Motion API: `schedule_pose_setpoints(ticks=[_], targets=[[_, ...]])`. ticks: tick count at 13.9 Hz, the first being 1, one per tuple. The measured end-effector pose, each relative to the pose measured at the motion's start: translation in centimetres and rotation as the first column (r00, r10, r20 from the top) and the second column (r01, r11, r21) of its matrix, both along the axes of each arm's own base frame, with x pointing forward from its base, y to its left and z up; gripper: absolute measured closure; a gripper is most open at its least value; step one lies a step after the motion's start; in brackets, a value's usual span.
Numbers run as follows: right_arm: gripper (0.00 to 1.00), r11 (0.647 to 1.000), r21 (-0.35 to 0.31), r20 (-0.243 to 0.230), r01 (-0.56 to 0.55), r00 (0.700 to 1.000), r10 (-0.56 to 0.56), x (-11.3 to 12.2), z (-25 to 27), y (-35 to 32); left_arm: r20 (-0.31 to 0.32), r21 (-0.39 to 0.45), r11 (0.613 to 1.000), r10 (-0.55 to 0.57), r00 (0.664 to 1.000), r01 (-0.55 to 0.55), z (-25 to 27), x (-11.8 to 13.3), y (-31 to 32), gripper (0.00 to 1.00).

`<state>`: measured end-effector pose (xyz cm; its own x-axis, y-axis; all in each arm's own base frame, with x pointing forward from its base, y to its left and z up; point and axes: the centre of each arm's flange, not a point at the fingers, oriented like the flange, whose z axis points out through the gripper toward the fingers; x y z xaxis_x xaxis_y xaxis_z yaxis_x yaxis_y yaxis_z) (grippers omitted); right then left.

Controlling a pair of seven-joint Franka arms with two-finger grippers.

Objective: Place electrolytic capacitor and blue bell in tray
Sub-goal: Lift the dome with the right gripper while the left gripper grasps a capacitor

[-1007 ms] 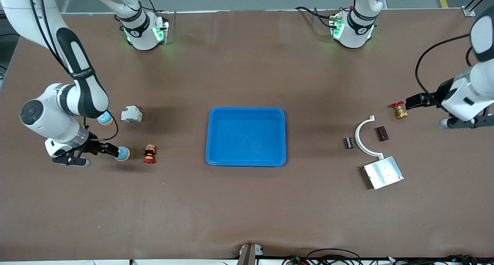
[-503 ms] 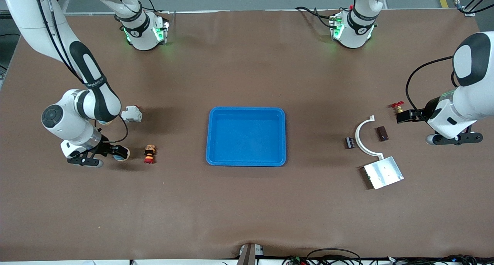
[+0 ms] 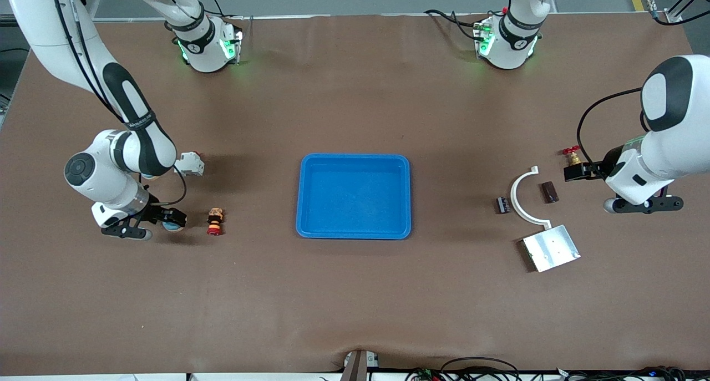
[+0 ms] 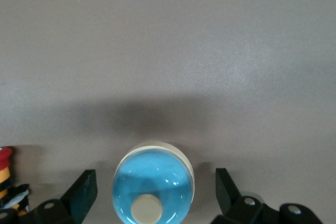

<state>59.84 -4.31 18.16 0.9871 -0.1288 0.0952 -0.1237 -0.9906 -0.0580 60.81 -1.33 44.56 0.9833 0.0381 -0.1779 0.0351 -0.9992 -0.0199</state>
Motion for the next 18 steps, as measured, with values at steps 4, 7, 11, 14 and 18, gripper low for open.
schedule_pose_setpoints(ticks=[4, 7, 11, 14, 18], targets=[[0.07, 1.0, 0.001, -0.005, -0.002, 1.0, 0.002, -0.1, -0.3, 0.1, 0.008, 0.003, 1.0, 0.016, 1.0, -0.016, -2.0, 0.9, 1.0, 0.0], [0.23, 1.0, 0.001, -0.006, -0.011, 1.0, 0.011, -0.1, -0.3, 0.7, 0.027, 0.005, 1.0, 0.03, 0.999, -0.03, -4.8, 1.6, 1.9, 0.0], [0.35, 1.0, 0.003, -0.009, -0.017, 1.0, 0.017, 0.0, 0.0, 1.1, 0.069, 0.006, 0.999, 0.031, 0.997, -0.032, -9.8, 0.9, 2.1, 0.0], [0.35, 1.0, 0.015, -0.04, -0.024, 0.999, 0.025, 0.2, 1.5, 1.5, 0.094, 0.006, 0.999, 0.034, 0.995, -0.034, -13.1, 0.0, 2.4, 0.0], [0.35, 0.999, 0.037, -0.094, 0.014, 0.996, -0.011, 0.0, 6.9, 3.7, 0.05, 0.01, 0.999, 0.04, 0.998, -0.04, -16.8, -0.9, 2.7, 0.0]])
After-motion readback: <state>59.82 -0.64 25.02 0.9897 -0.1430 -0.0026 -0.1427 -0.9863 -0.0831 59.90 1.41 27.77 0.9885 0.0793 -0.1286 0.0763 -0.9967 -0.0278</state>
